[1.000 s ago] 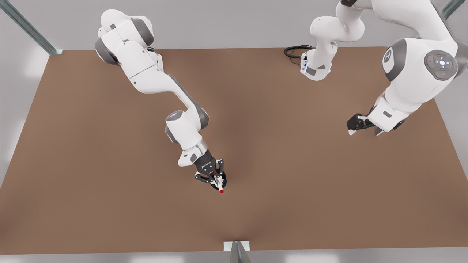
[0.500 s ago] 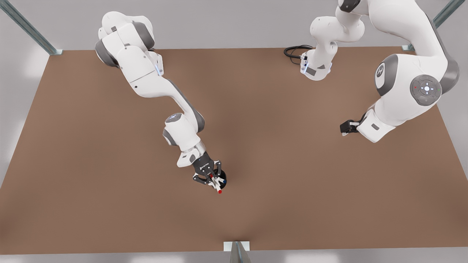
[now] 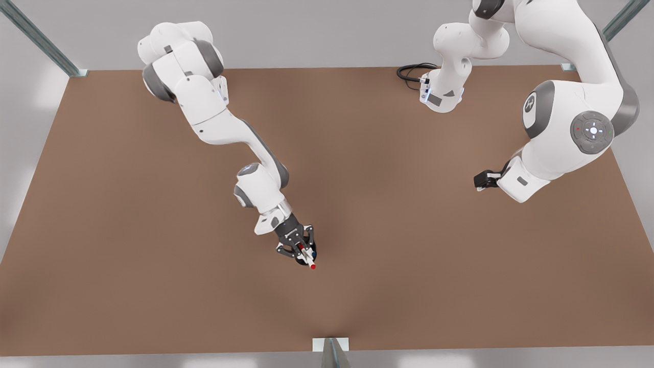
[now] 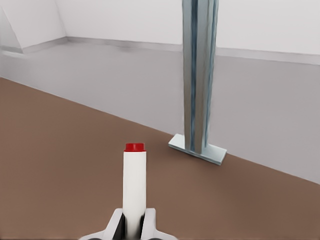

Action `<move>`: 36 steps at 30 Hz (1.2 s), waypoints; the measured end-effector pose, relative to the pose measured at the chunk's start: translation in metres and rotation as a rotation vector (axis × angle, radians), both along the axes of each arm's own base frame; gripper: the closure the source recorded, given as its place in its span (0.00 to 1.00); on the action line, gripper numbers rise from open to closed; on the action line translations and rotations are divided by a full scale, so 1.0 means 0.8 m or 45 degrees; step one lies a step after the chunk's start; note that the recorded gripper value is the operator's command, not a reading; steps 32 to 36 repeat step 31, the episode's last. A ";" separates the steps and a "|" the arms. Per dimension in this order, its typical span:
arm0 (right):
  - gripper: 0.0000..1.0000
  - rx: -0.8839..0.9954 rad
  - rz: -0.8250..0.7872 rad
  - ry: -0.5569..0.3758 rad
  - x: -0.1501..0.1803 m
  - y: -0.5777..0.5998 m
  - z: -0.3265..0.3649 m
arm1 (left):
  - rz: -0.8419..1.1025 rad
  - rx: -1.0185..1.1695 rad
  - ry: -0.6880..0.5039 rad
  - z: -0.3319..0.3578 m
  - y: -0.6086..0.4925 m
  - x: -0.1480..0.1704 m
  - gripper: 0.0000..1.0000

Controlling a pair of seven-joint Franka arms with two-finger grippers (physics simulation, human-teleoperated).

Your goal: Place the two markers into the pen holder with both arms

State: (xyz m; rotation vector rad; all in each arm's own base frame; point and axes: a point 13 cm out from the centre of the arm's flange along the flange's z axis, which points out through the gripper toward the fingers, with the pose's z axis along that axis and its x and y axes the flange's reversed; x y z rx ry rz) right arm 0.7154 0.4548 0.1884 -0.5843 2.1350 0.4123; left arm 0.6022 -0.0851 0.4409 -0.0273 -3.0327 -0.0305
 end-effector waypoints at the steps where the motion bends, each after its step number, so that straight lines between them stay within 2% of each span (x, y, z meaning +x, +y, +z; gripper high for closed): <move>1: 0.78 -0.002 0.003 -0.005 -0.001 0.001 -0.002 | -0.001 0.000 0.001 0.000 -0.001 0.000 0.00; 3: 0.72 0.001 0.004 -0.013 -0.001 0.001 -0.001 | -0.002 -0.001 0.003 -0.001 -0.002 0.000 0.00; 4: 0.29 0.003 0.004 -0.015 -0.001 0.001 -0.002 | -0.002 -0.001 0.003 -0.002 -0.002 0.000 0.00; 5: 0.00 0.004 0.004 -0.016 -0.001 0.001 -0.002 | -0.003 -0.001 0.004 -0.002 -0.003 0.000 0.00; 10: 0.00 0.007 0.000 -0.020 0.001 -0.004 -0.009 | -0.002 -0.002 0.005 -0.002 -0.003 -0.001 0.00; 12: 0.00 0.017 -0.029 -0.059 0.022 -0.018 0.032 | -0.002 -0.002 0.005 -0.002 -0.003 -0.001 0.00; 13: 0.00 0.019 -0.059 -0.099 0.042 -0.029 0.091 | -0.002 -0.003 0.005 -0.002 -0.003 -0.001 0.00; 15: 0.00 -0.007 -0.191 -0.192 0.082 -0.089 0.289 | -0.002 -0.002 0.002 0.000 -0.004 -0.001 0.00; 16: 0.00 -0.043 -0.291 -0.183 0.085 -0.141 0.379 | -0.004 -0.003 -0.007 0.005 -0.004 0.000 0.00; 17: 0.00 -0.069 -0.438 -0.118 0.088 -0.226 0.441 | -0.007 -0.005 -0.018 0.011 -0.006 0.000 0.00; 18: 0.00 -0.079 -0.611 -0.002 0.086 -0.335 0.472 | -0.013 -0.007 -0.029 0.018 -0.007 0.000 0.00; 20: 0.00 -0.100 -0.896 0.233 0.044 -0.531 0.500 | -0.013 -0.007 -0.046 0.030 0.001 0.003 0.00; 22: 0.00 -0.137 -1.037 0.468 -0.006 -0.633 0.490 | -0.008 -0.005 -0.050 0.034 0.011 0.005 0.00; 25: 0.00 -0.202 -0.942 0.677 0.008 -0.587 0.469 | -0.025 -0.004 -0.041 0.034 0.012 0.004 0.00; 28: 0.00 -0.313 -0.826 0.900 -0.018 -0.538 0.402 | -0.041 -0.003 -0.025 0.027 0.011 0.004 0.00; 31: 0.00 -0.369 -0.764 1.006 -0.039 -0.527 0.377 | -0.053 -0.003 -0.012 0.023 0.011 0.004 0.00; 36: 0.00 -0.369 -0.764 1.006 -0.039 -0.527 0.377 | -0.053 -0.003 -0.012 0.023 0.011 0.004 0.00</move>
